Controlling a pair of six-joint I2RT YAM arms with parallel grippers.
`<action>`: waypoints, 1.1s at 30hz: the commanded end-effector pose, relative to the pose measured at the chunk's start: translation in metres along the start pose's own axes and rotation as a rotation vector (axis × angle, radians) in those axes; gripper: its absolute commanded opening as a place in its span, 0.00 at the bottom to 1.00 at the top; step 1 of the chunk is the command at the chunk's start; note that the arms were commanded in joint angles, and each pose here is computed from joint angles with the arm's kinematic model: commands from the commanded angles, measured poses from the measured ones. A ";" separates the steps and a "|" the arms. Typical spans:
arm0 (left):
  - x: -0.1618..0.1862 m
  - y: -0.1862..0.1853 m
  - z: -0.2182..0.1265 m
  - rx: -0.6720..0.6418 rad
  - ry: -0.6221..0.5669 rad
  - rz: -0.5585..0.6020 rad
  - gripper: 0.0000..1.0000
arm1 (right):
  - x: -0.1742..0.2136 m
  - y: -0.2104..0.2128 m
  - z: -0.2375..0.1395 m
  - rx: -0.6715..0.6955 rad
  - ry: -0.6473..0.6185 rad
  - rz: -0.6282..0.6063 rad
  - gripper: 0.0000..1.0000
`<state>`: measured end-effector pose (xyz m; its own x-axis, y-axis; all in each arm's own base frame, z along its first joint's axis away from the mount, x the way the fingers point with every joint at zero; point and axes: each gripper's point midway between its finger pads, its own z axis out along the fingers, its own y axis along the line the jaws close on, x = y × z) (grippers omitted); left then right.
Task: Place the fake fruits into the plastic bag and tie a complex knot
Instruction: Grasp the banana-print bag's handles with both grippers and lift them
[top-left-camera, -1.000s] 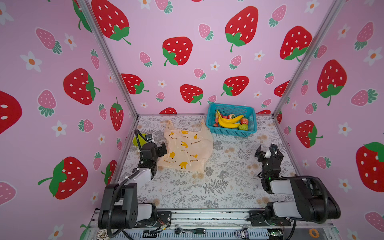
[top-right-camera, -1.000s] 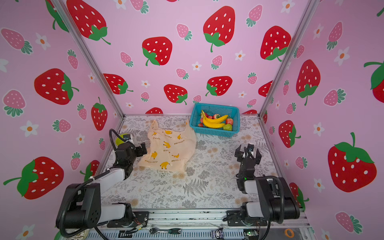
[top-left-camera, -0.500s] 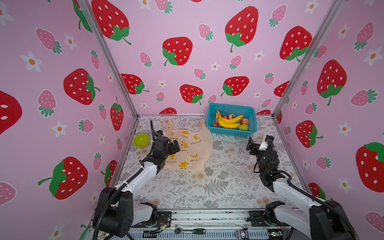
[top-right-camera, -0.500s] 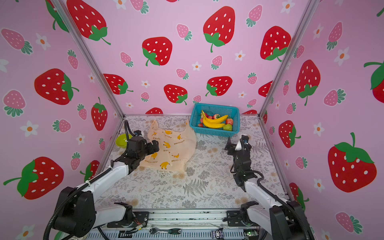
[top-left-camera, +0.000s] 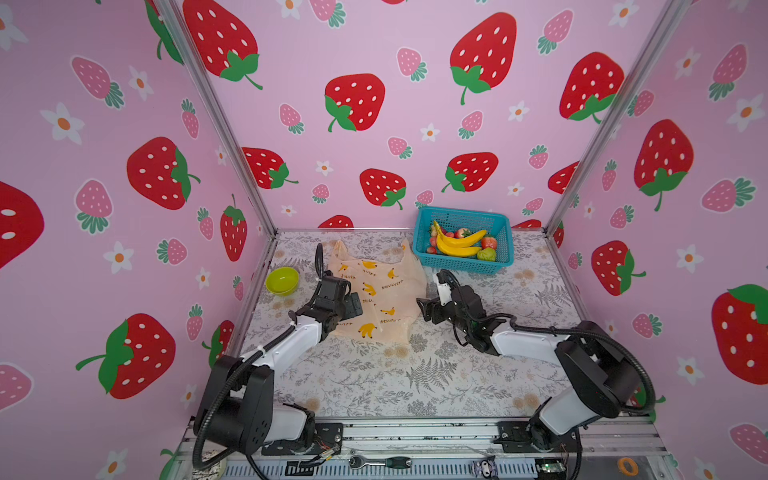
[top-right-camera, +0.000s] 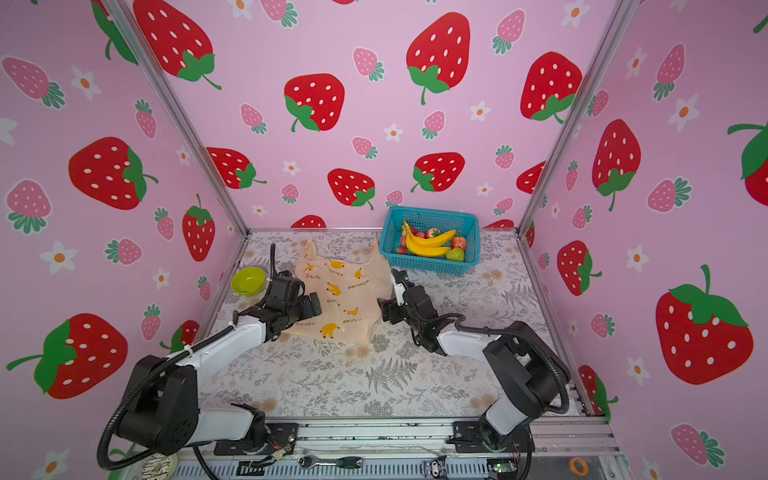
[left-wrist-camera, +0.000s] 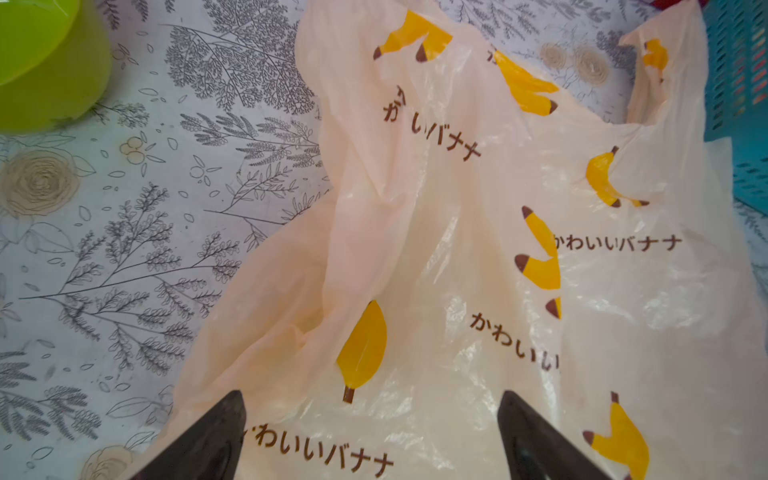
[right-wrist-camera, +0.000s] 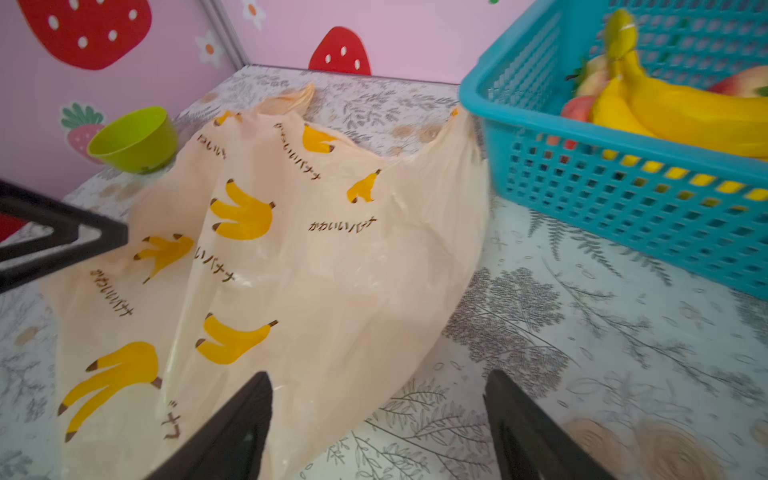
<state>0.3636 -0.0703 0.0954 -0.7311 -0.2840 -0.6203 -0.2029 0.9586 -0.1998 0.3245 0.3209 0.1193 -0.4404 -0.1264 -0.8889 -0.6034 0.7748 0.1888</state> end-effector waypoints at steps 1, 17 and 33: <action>-0.046 -0.023 0.003 0.072 -0.055 -0.040 0.86 | 0.000 0.018 0.013 -0.087 0.003 0.056 0.73; -0.058 -0.039 0.073 -0.052 0.048 0.097 0.64 | 0.022 0.111 0.017 -0.456 0.039 0.082 0.44; -0.075 -0.062 0.018 0.137 -0.101 0.368 0.00 | -0.063 0.012 -0.057 -0.133 -0.143 -0.086 0.65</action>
<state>0.4479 -0.0950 0.0884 -0.7821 -0.0277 -0.6226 -0.0007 0.9991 -0.0435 0.2863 0.3391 0.1760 -0.3675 -0.0703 -0.9274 -0.7719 0.5793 0.2620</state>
